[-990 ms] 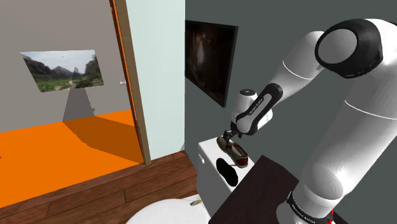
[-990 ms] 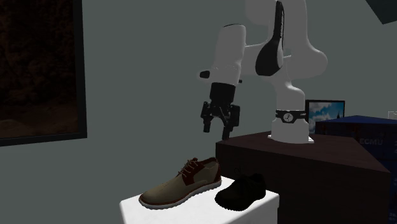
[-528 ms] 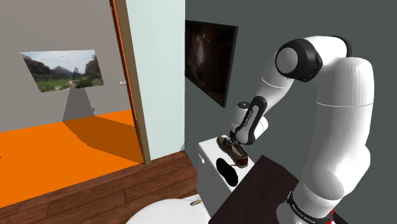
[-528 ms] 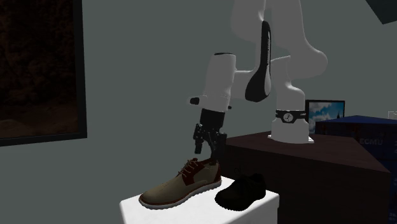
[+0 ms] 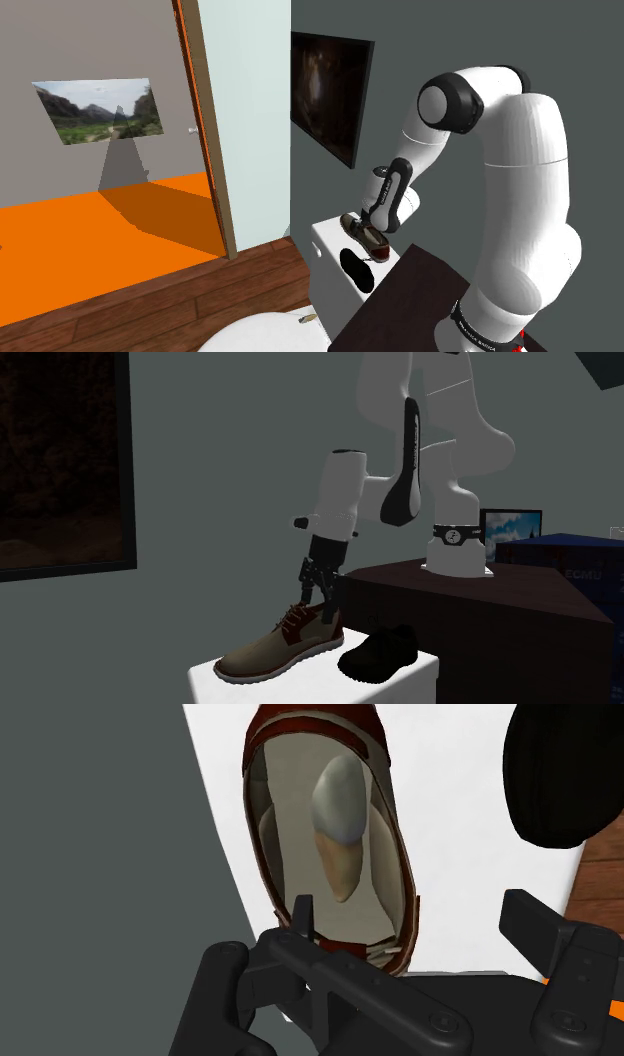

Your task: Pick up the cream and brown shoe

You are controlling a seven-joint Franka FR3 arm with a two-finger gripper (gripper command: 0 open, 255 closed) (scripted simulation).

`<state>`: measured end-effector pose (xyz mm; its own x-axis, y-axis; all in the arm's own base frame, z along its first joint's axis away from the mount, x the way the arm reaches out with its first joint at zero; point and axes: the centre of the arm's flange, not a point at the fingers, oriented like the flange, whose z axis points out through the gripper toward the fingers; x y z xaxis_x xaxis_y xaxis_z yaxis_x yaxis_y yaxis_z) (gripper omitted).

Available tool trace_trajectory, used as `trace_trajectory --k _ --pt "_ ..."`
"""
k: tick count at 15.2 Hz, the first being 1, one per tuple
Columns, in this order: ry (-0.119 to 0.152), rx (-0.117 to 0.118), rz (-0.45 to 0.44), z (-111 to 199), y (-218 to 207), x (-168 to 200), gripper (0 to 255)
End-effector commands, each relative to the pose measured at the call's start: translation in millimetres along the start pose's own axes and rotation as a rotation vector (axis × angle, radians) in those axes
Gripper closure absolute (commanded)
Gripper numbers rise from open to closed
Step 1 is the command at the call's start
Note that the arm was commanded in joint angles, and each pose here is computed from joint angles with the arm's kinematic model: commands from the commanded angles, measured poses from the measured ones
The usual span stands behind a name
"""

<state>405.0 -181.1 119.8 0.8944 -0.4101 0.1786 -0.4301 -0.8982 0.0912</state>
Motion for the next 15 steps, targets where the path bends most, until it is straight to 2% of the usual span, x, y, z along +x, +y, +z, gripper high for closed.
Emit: trace_trajectory --k 1,7,15 --pt "-0.021 0.002 -0.022 14.5 -7.4 -6.3 255" --pt "-0.022 0.003 -0.021 21.3 -8.6 -3.5 255" --pt "-0.021 0.001 -0.022 -11.7 -5.4 -3.8 255"
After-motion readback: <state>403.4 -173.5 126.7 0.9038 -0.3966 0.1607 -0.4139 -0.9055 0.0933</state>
